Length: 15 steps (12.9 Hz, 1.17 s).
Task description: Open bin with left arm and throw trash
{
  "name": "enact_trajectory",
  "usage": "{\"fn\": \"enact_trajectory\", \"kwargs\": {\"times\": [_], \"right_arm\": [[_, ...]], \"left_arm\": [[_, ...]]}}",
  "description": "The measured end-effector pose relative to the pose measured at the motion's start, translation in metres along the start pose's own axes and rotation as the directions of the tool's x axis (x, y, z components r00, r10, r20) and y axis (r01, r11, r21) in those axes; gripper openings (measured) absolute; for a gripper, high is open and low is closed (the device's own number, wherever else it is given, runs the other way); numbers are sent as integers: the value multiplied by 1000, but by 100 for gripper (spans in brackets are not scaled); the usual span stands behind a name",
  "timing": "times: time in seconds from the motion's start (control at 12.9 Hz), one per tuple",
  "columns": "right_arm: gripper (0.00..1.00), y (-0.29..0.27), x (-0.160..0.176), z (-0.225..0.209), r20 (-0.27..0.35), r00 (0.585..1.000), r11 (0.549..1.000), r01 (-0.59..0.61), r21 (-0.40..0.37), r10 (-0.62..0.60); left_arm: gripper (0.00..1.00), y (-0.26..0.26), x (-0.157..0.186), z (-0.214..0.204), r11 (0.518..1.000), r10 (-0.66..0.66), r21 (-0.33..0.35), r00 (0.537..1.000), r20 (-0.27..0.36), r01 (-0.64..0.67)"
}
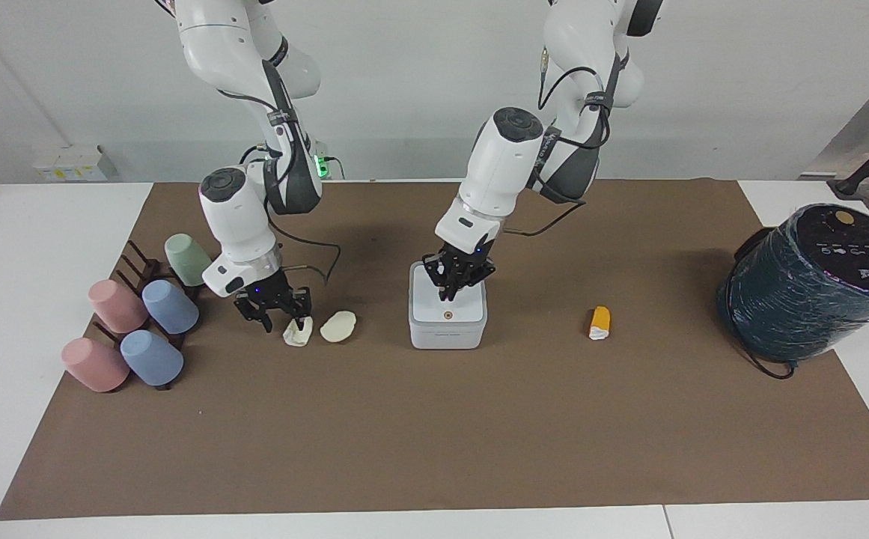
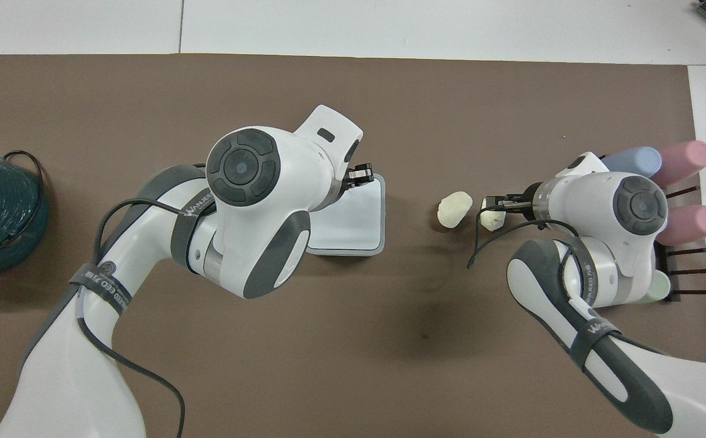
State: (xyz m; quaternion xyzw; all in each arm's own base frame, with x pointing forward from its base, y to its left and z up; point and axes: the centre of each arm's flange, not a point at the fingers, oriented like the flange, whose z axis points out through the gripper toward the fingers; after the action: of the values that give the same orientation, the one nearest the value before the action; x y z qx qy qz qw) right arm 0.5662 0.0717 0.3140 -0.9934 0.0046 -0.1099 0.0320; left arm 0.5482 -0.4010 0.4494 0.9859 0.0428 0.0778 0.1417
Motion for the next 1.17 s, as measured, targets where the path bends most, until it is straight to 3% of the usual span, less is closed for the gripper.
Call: {"fn": "enact_trajectory", "kwargs": {"times": [0.31,0.78,1.17], "right_arm": [[5,-17,-1,-1,-24,999,1000,-24,11,24],[1,-49,14,-26,-59,961,962,-269,51,272],[1,-77,44,-75,44,877,877,-480,18,479]], "left_arm": [[3,-1,-6,10,1000,4,11,1000,15,-4],[3,-3,-7,36,1000,3,11,1000,16,-3],[4,-3,-5,30,1000,1,22,1000,27,-2]]}}
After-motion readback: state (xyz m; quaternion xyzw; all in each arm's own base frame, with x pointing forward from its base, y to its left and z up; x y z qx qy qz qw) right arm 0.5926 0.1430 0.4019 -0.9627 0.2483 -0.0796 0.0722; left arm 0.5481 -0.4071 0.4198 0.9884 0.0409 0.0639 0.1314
